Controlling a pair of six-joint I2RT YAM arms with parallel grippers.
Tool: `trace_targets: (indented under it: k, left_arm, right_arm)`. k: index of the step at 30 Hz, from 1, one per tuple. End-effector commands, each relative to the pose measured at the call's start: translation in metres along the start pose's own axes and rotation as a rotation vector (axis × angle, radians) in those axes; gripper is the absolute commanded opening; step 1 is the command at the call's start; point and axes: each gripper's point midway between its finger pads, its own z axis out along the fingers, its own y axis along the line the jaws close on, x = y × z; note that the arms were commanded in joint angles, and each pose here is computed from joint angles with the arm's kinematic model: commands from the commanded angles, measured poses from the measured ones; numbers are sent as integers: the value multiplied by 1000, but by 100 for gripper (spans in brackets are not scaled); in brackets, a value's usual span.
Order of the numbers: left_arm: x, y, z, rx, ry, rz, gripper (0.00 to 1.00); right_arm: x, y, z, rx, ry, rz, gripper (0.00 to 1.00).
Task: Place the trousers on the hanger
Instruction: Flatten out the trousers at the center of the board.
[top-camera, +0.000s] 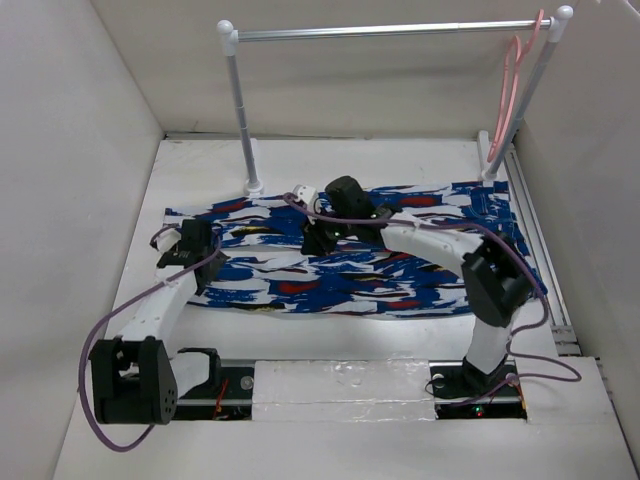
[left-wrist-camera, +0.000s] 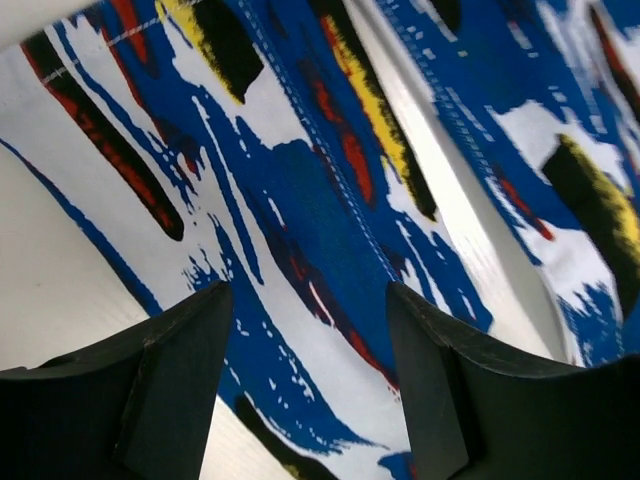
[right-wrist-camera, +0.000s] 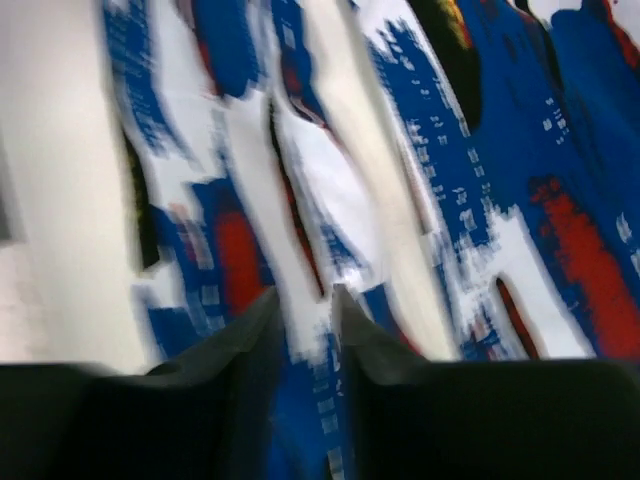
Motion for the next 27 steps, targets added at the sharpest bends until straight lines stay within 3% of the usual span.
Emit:
trace_targets:
  k: [1, 3, 5, 6, 7, 8, 11, 12, 14, 15, 16, 19, 22, 23, 24, 27]
  left_arm:
    - [4, 12, 20, -66, -1, -59, 58]
    - [7, 21, 32, -102, 23, -84, 53]
    - [-13, 25, 29, -131, 9, -153, 27]
    - [-11, 27, 28, -141, 17, -149, 27]
    - [-21, 25, 19, -122, -22, -157, 10]
    - [-32, 31, 15, -132, -62, -174, 0]
    - [-43, 49, 7, -98, -72, -210, 0]
    - [-44, 62, 10, -132, -70, -249, 1]
    - [-40, 62, 11, -145, -5, -278, 18]
    - [-41, 72, 15, -165, 26, -347, 21]
    - [-34, 79, 23, -177, 84, -362, 23]
    - [-27, 95, 32, -195, 171, -448, 38]
    - [-34, 92, 34, -184, 154, -446, 50]
    - [-33, 91, 35, -177, 154, -461, 62]
    - [-31, 90, 37, -169, 152, -466, 66]
    - [-20, 84, 45, -112, 168, -490, 66]
  right_arm:
    - [-35, 34, -39, -24, -104, -57, 26]
    - [-17, 38, -50, 12, -75, -37, 0]
    - [-10, 46, -100, 125, -117, -17, 0]
    - [-10, 46, -100, 126, -117, -17, 0]
    - [13, 47, -105, 146, -81, 5, 0]
    - [9, 54, -127, 168, -123, 1, 0]
    - [48, 56, -155, 248, -79, 66, 0]
    - [49, 59, -177, 282, -112, 63, 0]
    - [68, 60, -190, 307, -109, 98, 15]
    - [74, 64, -204, 325, -119, 107, 21]
    - [80, 64, -210, 339, -114, 121, 33]
    - [106, 54, -226, 413, -91, 184, 45]
    - [118, 48, -230, 417, -97, 215, 46]
    - [119, 47, -229, 408, -103, 214, 46]
    - [119, 49, -226, 377, -111, 212, 47]
    - [123, 45, -221, 357, -99, 214, 47]
